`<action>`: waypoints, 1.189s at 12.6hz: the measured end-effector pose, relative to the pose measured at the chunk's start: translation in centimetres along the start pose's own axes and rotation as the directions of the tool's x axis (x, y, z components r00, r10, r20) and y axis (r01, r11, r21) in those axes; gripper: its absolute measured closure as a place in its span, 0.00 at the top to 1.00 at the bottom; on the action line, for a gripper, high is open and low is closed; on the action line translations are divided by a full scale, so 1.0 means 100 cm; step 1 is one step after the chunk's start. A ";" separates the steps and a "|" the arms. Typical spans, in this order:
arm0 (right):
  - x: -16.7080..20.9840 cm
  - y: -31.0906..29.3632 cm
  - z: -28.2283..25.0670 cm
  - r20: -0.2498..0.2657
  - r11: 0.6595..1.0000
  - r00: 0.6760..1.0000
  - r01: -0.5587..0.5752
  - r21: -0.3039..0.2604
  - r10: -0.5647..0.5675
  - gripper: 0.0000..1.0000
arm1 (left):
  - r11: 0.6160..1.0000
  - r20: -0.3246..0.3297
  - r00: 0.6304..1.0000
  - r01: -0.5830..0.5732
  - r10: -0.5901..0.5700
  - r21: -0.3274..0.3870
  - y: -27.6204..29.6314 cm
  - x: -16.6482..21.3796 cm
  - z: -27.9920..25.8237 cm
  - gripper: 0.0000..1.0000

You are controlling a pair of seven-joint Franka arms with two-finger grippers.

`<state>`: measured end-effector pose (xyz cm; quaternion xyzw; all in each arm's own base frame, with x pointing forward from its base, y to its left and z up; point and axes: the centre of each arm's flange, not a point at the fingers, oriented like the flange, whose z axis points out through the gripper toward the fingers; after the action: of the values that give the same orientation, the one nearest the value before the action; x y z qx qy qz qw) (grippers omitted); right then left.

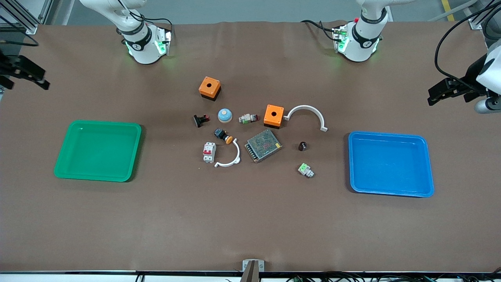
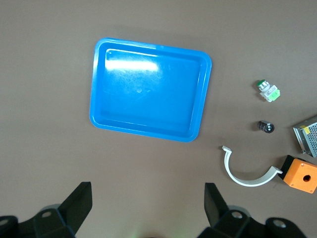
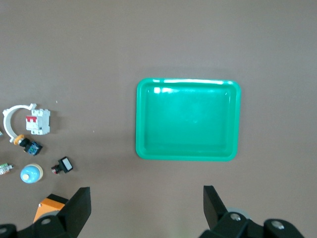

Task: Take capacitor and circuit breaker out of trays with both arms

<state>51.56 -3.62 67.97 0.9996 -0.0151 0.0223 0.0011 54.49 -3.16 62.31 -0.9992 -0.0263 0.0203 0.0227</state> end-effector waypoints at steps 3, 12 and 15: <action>0.024 -0.003 -0.003 -0.012 1.000 1.000 0.003 -0.006 -0.003 1.00 | 0.999 -0.004 0.999 -0.047 0.047 0.003 0.026 -0.005 -0.002 1.00; 0.028 -0.006 -0.008 -0.026 1.000 1.000 0.009 -0.007 -0.009 1.00 | 0.998 -0.036 0.998 -0.055 0.055 0.007 0.031 -0.019 -0.023 1.00; 0.028 -0.006 -0.008 -0.027 1.000 1.000 0.009 -0.007 -0.009 1.00 | 0.998 -0.044 0.998 -0.050 0.048 -0.043 0.030 -0.019 -0.031 1.00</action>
<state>54.31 -3.11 68.86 0.9993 -0.0108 0.0356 0.0048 52.85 -6.41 65.37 -1.0000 -0.0020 -0.0011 0.0005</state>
